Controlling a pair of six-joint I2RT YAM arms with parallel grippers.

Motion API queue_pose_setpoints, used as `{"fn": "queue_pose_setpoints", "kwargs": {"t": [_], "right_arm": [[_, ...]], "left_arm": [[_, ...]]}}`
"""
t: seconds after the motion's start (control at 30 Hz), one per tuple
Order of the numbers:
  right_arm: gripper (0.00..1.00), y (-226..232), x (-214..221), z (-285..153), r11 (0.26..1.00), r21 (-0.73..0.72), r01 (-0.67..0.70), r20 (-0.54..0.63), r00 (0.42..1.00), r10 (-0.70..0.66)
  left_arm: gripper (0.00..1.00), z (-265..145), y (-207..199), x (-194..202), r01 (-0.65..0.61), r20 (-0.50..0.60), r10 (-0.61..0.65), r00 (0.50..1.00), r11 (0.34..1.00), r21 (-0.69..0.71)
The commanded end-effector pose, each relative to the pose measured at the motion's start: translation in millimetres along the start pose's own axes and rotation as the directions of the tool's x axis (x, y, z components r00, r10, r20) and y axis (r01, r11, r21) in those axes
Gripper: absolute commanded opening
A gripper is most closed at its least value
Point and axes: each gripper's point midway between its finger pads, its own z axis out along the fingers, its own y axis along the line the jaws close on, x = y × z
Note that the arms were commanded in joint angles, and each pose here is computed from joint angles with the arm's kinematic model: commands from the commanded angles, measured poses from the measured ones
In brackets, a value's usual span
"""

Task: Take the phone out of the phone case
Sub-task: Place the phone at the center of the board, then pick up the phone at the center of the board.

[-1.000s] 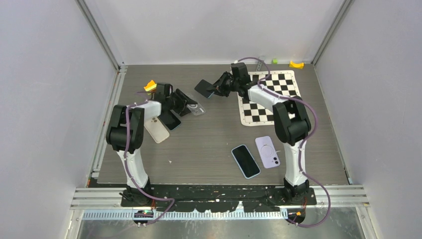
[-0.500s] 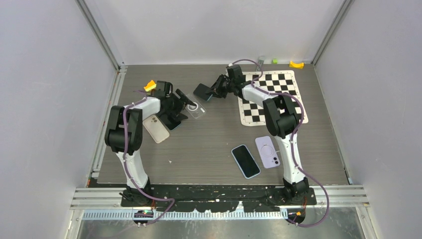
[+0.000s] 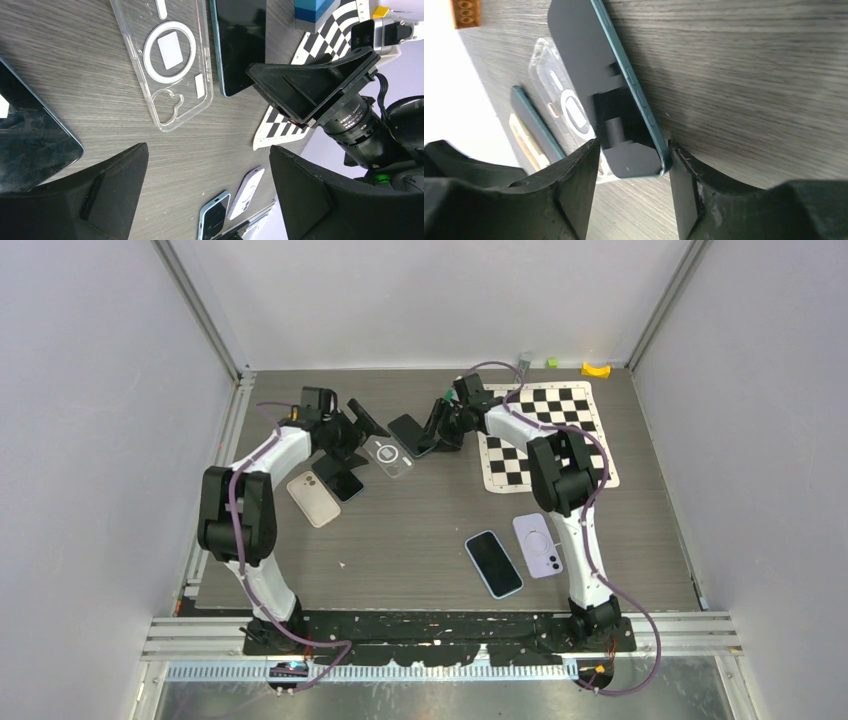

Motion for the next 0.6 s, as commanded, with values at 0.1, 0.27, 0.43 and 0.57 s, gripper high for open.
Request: {"fn": "queue_pose_setpoints", "kwargs": {"t": [0.1, 0.27, 0.43, 0.57], "right_arm": [[0.75, 2, -18, -66, 0.957, 0.18, 0.228, 0.076, 0.967, -0.244], [0.92, -7, -6, -114, 0.918, 0.276, 0.286, 0.101, 0.941, -0.324], [0.94, -34, 37, -150, 0.855, 0.413, 0.314, 0.053, 0.929, -0.367], [0.93, -76, 83, -177, 0.772, 0.56, 0.301, 0.002, 0.931, -0.365]], "left_arm": [[0.97, -35, -18, -8, -0.103, 0.078, 0.1, 0.992, 0.994, 0.031], [1.0, -58, -20, -4, -0.172, 0.119, 0.167, 0.979, 0.985, 0.035], [1.0, -70, -25, 8, -0.229, 0.1, 0.221, 0.97, 0.97, 0.077], [1.0, -81, -24, 11, -0.298, 0.115, 0.289, 0.95, 0.952, 0.071]]}}
